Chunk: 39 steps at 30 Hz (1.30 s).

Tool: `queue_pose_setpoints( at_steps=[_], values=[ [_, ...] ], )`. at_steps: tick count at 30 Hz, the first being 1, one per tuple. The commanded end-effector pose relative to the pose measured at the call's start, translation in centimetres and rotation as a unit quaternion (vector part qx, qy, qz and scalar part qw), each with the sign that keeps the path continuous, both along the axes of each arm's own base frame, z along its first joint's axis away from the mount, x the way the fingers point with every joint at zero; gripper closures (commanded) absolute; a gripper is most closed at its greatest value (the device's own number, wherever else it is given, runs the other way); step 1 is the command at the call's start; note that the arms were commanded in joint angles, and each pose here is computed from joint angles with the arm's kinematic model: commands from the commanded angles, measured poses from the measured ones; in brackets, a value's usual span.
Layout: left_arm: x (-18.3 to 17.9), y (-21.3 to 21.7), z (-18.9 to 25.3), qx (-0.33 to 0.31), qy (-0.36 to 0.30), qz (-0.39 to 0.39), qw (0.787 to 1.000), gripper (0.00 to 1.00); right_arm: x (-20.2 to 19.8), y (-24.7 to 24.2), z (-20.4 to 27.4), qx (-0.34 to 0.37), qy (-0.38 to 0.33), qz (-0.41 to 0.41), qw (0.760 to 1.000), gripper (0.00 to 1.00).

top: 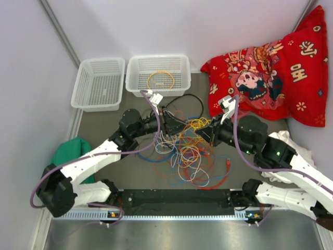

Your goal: Untangle the cables

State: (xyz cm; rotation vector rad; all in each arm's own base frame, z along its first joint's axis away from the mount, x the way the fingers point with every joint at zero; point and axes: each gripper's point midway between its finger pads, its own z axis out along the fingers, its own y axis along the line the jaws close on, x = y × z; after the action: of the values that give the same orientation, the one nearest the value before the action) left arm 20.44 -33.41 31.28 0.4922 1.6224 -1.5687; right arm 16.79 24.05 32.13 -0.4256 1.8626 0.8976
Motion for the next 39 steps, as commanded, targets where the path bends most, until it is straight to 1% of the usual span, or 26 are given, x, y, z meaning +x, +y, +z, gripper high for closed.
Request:
queue_pose_setpoints(
  at_steps=[1,2,5,6,7,8,9,10,12,13,14,15,17,19,23,26,27,29,30,32,33,35,36,37,38,39],
  values=[
    [-0.7,-0.7,2.8,-0.027,-0.044,-0.032,0.998,0.77,-0.3,0.3,1.1,0.016,-0.007,0.007,1.0,1.0],
    [-0.8,-0.8,2.7,-0.024,-0.041,-0.037,0.998,1.0,-0.2,0.2,1.2,0.015,-0.008,0.002,1.0,1.0],
    [-1.2,-1.3,2.8,-0.02,-0.04,-0.055,0.997,1.0,-0.1,-0.2,1.3,0.014,-0.012,-0.004,1.0,0.97],
    [-0.9,-1.2,2.9,-0.019,-0.039,-0.046,0.998,1.0,-0.2,-0.4,1.2,0.012,-0.012,-0.006,1.0,0.97],
    [-0.6,-1.1,2.9,-0.016,-0.038,-0.035,0.999,1.0,0.0,-0.6,1.2,0.012,-0.011,-0.013,1.0,0.88],
    [-0.4,-0.9,2.8,-0.01,-0.041,-0.024,0.999,1.0,0.3,-1.1,1.2,0.01,-0.013,-0.029,0.999,0.77],
    [-0.1,-0.4,2.1,0.012,-0.04,-0.007,0.999,1.0,0.4,-1.6,1.1,0.006,-0.013,-0.038,0.999,0.66],
    [1.0,0.0,2.5,0.019,-0.044,0.03,0.998,1.0,0.5,-2.0,1.0,0.002,-0.013,-0.046,0.999,0.47],
    [1.6,1.1,2.7,0.044,-0.055,0.065,0.995,1.0,0.7,-3.0,1.4,0.001,-0.02,-0.067,0.998,0.34],
    [2.5,1.8,3.0,0.052,-0.056,0.099,0.992,1.0,0.7,-3.4,1.2,-0.004,-0.02,-0.073,0.997,0.25],
    [2.9,2.3,3.0,0.062,-0.056,0.115,0.99,1.0,1.0,-4.0,1.2,-0.009,-0.023,-0.089,0.996,0.23],
    [3.1,3.0,4.1,0.062,-0.07,0.131,0.987,1.0,1.1,-4.3,1.2,-0.01,-0.024,-0.095,0.995,0.23],
    [3.8,4.1,3.9,0.082,-0.063,0.165,0.981,1.0,1.1,-5.0,0.9,-0.013,-0.026,-0.109,0.994,0.23],
    [3.9,4.9,4.8,0.083,-0.075,0.182,0.977,1.0,1.1,-5.3,0.6,-0.015,-0.027,-0.112,0.993,0.25],
    [3.9,6.1,4.6,0.098,-0.069,0.206,0.971,1.0,1.2,-5.3,-0.5,-0.023,-0.021,-0.115,0.993,0.26],
    [4.8,7.6,6.2,0.108,-0.082,0.252,0.958,1.0,1.4,-4.9,-1.6,-0.029,-0.015,-0.113,0.993,0.26],
    [5.1,8.2,7.8,0.104,-0.099,0.268,0.953,1.0,1.4,-4.8,-1.9,-0.03,-0.014,-0.113,0.993,0.26],
    [5.5,8.4,9.3,0.106,-0.108,0.28,0.948,1.0,1.6,-4.7,-2.9,-0.039,-0.011,-0.113,0.993,0.26],
    [5.5,8.8,11.2,0.101,-0.118,0.287,0.945,1.0,1.7,-4.6,-3.1,-0.041,-0.01,-0.114,0.993,0.26],
    [6.6,9.6,12.6,0.105,-0.119,0.321,0.934,1.0,1.9,-4.6,-3.4,-0.043,-0.01,-0.119,0.992,0.26],
    [6.7,10.1,14.1,0.102,-0.125,0.334,0.929,1.0,1.9,-4.7,-3.3,-0.04,-0.011,-0.122,0.992,0.26],
    [8.5,11.4,14.5,0.118,-0.113,0.387,0.908,1.0,2.2,-5.2,-3.2,-0.034,-0.012,-0.138,0.99,0.26],
    [8.8,12.2,16.2,0.11,-0.118,0.408,0.899,1.0,2.1,-5.6,-2.7,-0.024,-0.016,-0.145,0.989,0.26],
    [9.6,13.4,16.1,0.123,-0.106,0.442,0.882,1.0,2.1,-5.9,-2.5,-0.02,-0.02,-0.15,0.988,0.26],
    [10.4,13.5,16.1,0.129,-0.101,0.452,0.877,1.0,2.2,-6.2,-2.2,-0.014,-0.023,-0.159,0.987,0.27],
    [10.7,14.5,18.1,0.114,-0.108,0.469,0.869,1.0,2.2,-6.5,-2.0,-0.01,-0.028,-0.162,0.986,0.27]
  ],
)
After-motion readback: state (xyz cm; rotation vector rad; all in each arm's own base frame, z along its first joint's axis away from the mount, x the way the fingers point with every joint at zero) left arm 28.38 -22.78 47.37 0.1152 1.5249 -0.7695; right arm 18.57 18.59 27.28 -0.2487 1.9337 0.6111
